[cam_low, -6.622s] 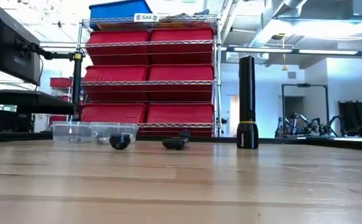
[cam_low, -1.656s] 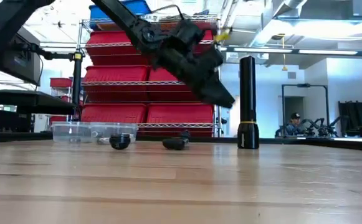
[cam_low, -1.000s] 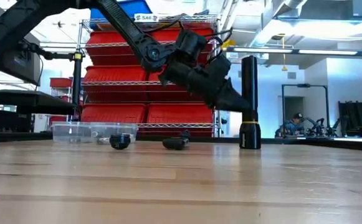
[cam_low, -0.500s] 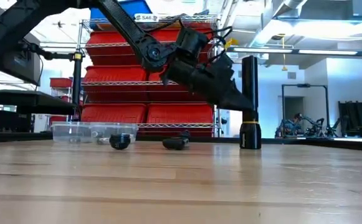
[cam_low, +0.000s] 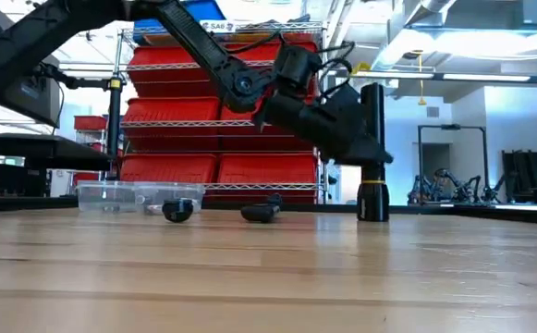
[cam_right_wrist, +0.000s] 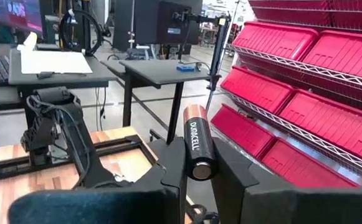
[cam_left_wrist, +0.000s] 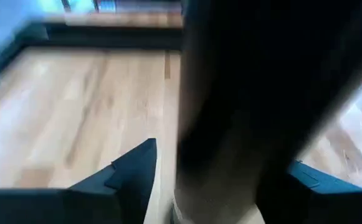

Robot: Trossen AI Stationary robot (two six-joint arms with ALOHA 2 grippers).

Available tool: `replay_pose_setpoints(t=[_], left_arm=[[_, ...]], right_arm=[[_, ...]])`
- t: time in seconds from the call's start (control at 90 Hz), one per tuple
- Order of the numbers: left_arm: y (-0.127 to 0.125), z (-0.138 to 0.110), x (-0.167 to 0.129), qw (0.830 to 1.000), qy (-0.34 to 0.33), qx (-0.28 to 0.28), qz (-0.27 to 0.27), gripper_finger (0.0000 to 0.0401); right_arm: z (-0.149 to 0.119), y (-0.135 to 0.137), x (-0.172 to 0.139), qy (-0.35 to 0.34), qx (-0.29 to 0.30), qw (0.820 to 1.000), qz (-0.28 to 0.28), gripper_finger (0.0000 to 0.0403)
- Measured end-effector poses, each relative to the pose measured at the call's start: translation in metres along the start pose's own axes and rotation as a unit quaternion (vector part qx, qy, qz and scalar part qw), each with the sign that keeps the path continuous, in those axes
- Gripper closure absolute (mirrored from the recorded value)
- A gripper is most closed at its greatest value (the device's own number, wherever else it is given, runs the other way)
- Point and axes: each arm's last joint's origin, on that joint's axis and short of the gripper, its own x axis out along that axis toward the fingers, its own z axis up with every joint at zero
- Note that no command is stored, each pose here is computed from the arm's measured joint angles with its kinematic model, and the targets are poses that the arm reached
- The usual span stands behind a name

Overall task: Insert battery
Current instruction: Insert the brown battery into the flashlight battery compartment

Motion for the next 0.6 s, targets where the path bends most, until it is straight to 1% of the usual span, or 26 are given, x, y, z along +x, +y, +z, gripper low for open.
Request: replay_pose_setpoints(t=[0.078,0.167,0.256,0.322,0.389,0.467,0.6], left_arm=[[0.000,0.006,-0.003,1.000,0.020,-0.006,0.003,0.0260],[-0.001,0.016,-0.008,0.998,0.059,-0.010,0.001,0.0263],[-0.003,0.033,-0.019,0.994,0.106,0.007,-0.004,0.0263],[-0.005,0.057,-0.032,0.992,0.121,0.045,-0.005,0.0263],[-0.011,0.087,-0.051,0.986,0.132,0.100,0.012,0.0263],[-0.015,0.116,-0.075,0.974,0.150,0.164,0.051,0.0263],[-0.016,0.146,-0.107,0.948,0.181,0.241,0.102,0.0263]], right_arm=[[-0.004,0.000,0.000,0.019,0.008,1.000,0.001,0.0367],[-0.010,0.001,0.000,0.044,0.026,0.999,0.005,0.0367],[-0.017,0.001,-0.001,0.070,0.047,0.996,0.006,0.0367],[-0.022,0.001,-0.002,0.094,0.060,0.994,0.018,0.0367],[-0.026,0.003,-0.003,0.116,0.073,0.990,0.033,0.0367],[-0.031,0.006,-0.006,0.143,0.101,0.982,0.064,0.0367],[-0.038,0.013,-0.004,0.187,0.136,0.969,0.087,0.0367]])
